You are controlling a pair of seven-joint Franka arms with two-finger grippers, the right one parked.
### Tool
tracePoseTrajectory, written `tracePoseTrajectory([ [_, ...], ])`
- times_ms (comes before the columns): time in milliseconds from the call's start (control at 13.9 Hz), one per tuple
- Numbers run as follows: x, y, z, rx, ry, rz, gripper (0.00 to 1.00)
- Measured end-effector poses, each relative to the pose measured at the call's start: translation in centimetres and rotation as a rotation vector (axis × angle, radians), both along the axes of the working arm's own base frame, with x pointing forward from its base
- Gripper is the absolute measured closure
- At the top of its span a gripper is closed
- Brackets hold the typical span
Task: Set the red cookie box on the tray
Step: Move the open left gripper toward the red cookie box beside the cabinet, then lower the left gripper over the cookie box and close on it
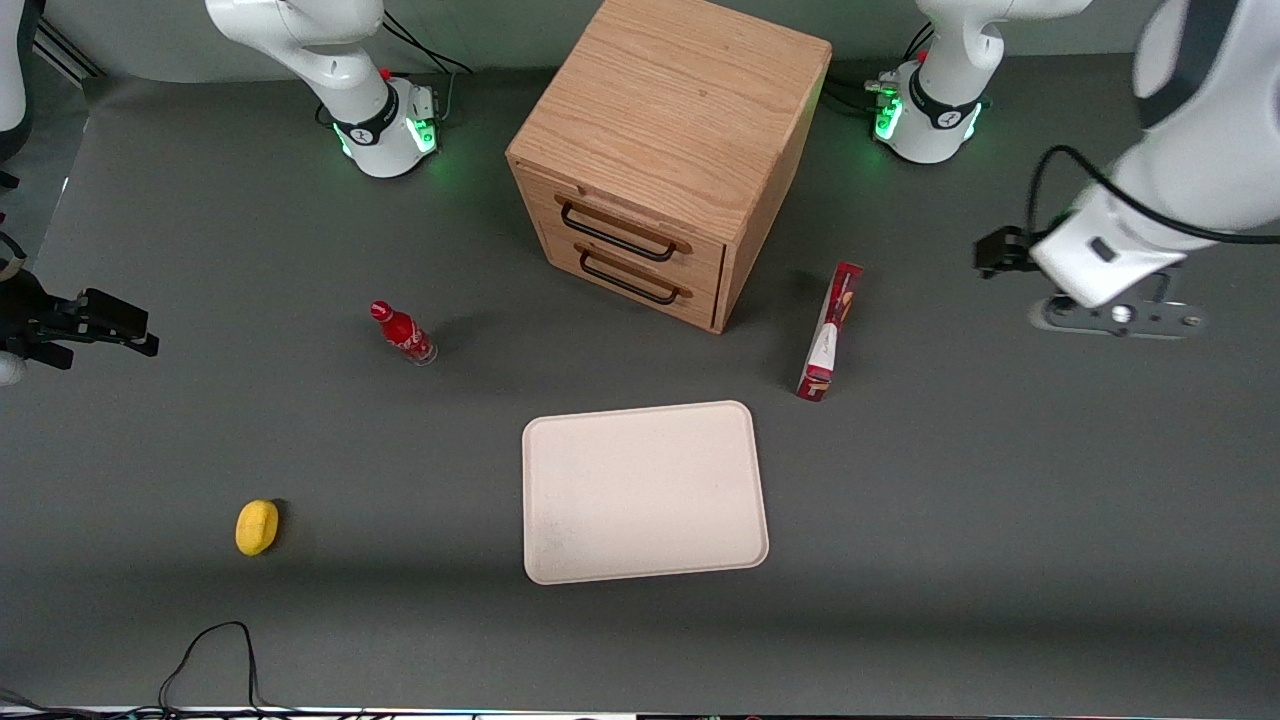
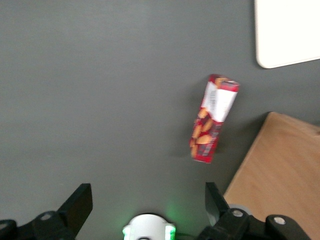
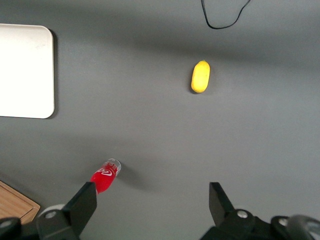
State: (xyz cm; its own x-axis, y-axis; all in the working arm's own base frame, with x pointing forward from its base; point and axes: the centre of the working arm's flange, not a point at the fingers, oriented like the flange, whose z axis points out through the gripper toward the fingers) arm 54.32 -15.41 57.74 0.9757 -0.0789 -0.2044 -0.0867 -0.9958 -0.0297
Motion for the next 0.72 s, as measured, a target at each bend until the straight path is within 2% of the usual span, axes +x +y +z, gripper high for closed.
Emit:
tracePoseTrajectory([
  [288,-0.6,-5.4,-0.1,-0.066,0.024,0.074,0.00],
  [504,-0.1,-5.5,-2.0,-0.070,0.034,0.079,0.00],
  [720,0.1,-5.9,-7.0,-0.073,0.033,0.074,0.00],
])
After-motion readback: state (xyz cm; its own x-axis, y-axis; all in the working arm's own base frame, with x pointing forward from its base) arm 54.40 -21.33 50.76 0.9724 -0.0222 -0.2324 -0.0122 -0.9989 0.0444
